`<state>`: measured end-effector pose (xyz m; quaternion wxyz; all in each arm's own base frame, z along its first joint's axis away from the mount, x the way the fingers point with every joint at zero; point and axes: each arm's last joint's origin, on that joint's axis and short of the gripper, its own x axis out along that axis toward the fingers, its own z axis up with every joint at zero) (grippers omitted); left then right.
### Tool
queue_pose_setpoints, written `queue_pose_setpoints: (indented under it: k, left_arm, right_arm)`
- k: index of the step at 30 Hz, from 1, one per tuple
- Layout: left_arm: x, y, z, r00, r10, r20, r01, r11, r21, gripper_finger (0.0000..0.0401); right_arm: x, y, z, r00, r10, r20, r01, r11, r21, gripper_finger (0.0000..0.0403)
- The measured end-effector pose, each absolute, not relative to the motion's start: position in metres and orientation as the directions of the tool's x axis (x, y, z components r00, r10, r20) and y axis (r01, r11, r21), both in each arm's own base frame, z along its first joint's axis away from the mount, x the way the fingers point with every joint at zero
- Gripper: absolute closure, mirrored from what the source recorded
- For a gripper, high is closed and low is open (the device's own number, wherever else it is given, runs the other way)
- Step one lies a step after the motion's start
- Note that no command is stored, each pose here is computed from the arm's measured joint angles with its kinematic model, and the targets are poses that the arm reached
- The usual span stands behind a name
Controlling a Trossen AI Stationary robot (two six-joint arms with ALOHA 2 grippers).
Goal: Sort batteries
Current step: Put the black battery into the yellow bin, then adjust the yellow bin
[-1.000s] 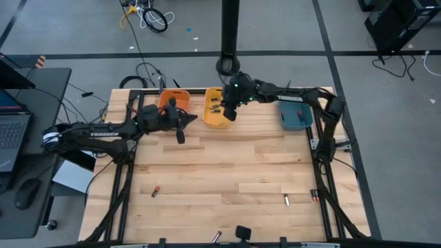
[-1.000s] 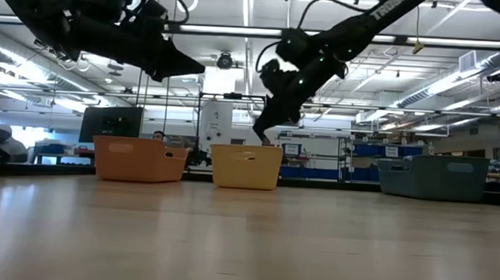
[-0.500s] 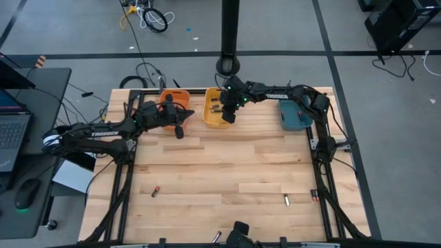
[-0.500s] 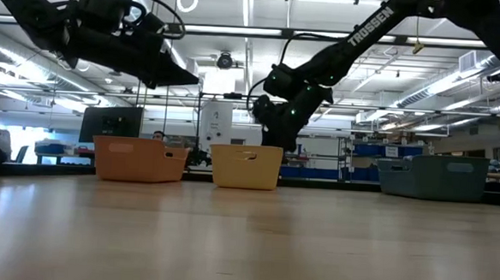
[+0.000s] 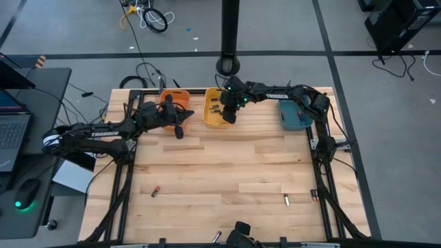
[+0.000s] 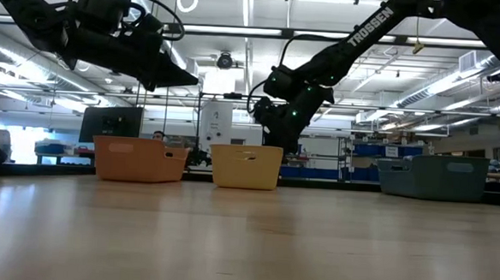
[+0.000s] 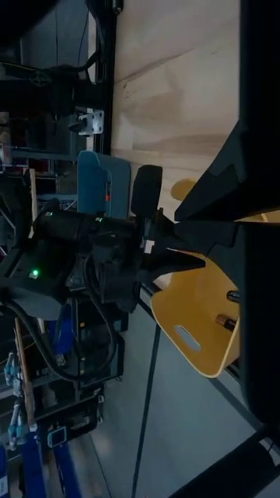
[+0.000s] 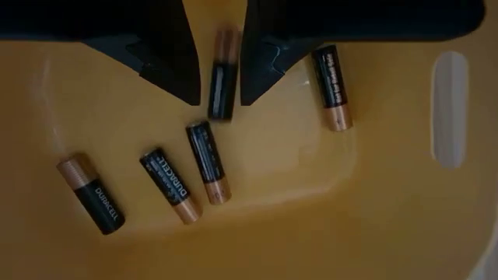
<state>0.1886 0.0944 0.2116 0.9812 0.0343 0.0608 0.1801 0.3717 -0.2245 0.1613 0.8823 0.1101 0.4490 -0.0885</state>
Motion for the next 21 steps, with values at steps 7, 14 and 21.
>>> queue_pose_setpoints:
  k: [7, 14, 21]
  left_arm:
    - [0.189, 0.094, 0.212, 0.928, 0.357, -0.107, -0.350, 0.933, 0.083, 0.0393]
    - [0.189, 0.094, 0.212, 0.928, 0.358, -0.107, -0.350, 0.933, 0.081, 0.0393]
    - [0.189, 0.094, 0.210, 0.927, 0.357, -0.118, -0.349, 0.933, 0.083, 0.0393]
  right_arm:
    - [0.371, -0.224, 0.163, 0.577, -0.064, -0.814, 0.260, 0.960, 0.109, 0.0297]
    - [0.362, -0.213, 0.206, 0.606, -0.104, -0.788, 0.236, 0.970, 0.053, 0.0323]
    - [0.346, -0.162, 0.267, 0.565, -0.208, -0.799, 0.253, 0.965, -0.072, 0.0389]
